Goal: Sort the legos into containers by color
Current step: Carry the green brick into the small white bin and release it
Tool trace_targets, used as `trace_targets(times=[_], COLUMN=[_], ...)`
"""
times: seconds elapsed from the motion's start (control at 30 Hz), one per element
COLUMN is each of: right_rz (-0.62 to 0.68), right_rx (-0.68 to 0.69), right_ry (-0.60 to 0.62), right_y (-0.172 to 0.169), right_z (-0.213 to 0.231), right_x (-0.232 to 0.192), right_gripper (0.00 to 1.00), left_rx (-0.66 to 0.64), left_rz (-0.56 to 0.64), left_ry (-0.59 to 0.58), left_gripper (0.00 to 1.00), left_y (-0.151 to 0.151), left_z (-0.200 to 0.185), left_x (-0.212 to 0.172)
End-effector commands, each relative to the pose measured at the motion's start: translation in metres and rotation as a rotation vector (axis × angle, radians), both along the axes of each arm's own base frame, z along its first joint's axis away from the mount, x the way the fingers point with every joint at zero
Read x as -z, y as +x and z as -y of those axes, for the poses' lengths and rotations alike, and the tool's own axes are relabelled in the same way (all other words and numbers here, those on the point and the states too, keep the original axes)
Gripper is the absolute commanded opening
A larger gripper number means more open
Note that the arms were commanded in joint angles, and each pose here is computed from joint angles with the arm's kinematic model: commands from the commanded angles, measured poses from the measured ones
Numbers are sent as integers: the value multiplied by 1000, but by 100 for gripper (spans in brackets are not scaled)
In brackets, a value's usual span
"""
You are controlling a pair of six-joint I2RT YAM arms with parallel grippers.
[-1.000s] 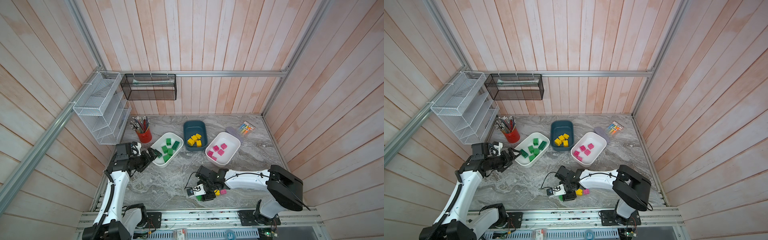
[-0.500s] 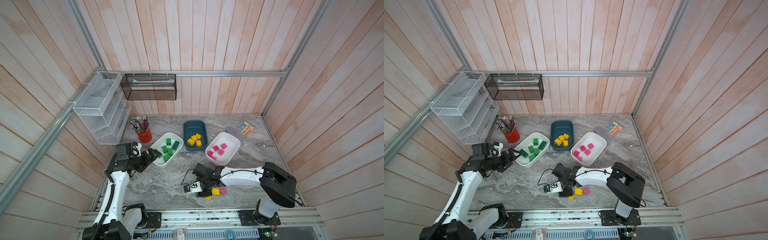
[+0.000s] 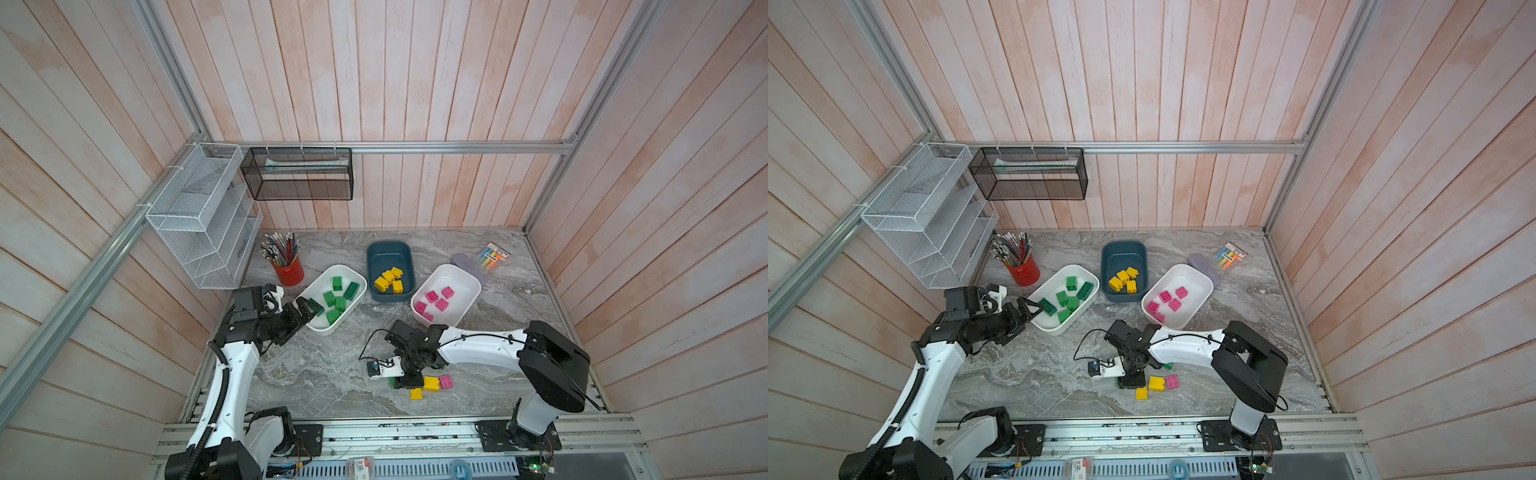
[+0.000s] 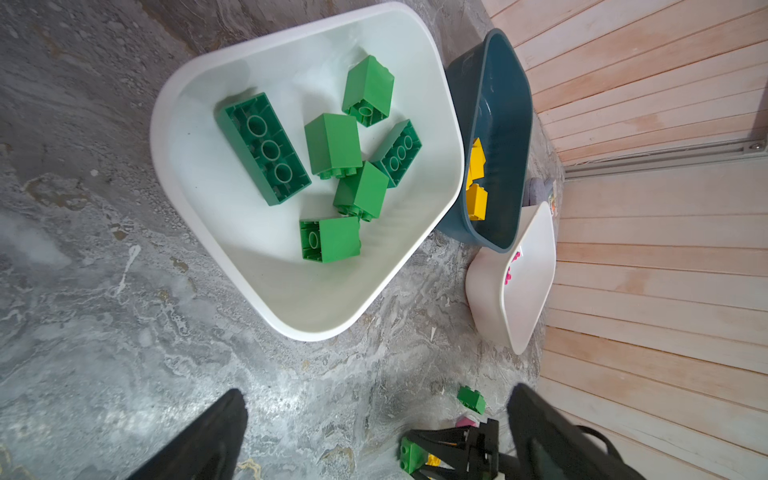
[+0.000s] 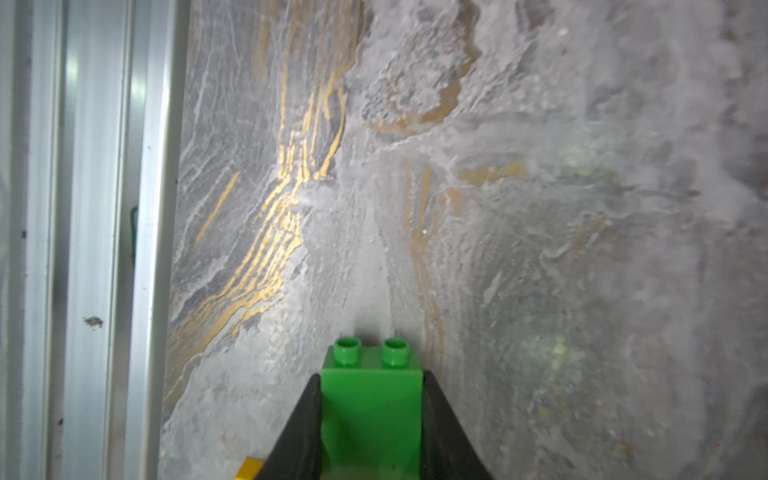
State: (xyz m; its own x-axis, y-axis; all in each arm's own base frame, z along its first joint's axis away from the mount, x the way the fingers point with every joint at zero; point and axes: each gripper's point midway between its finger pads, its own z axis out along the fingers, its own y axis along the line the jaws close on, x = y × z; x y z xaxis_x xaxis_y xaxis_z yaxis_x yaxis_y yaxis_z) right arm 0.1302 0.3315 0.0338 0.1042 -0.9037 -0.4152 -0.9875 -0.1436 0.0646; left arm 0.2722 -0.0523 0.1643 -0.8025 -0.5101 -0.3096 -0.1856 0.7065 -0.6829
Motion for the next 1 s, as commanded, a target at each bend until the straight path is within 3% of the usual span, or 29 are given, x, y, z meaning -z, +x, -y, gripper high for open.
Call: trace_targets(times=[0.0,0.2,0.47,0.67,0.97], right_rz=[-11,27,12,-64,-35], right_rx=[112,234,286,297,348], right_ry=[159,400,611,648,611], right_y=[31,98,161,179,202], right_z=[-27,-83,-165,-208,-241], right_x=[-46,-107,-144,-125,-88], right_gripper=[23,23,23,23,29], left_rx=[20,9,-32,-41,-36], left_rz=[17,37,57,54,45], left_ry=[0,19,21,14,11], left_gripper=[100,100,100,100,100], left_y=[2,5,2,-1,0], left_z=[1,-3,-6,-5,-5], left_x=[-5,-17,-27,-26,-22])
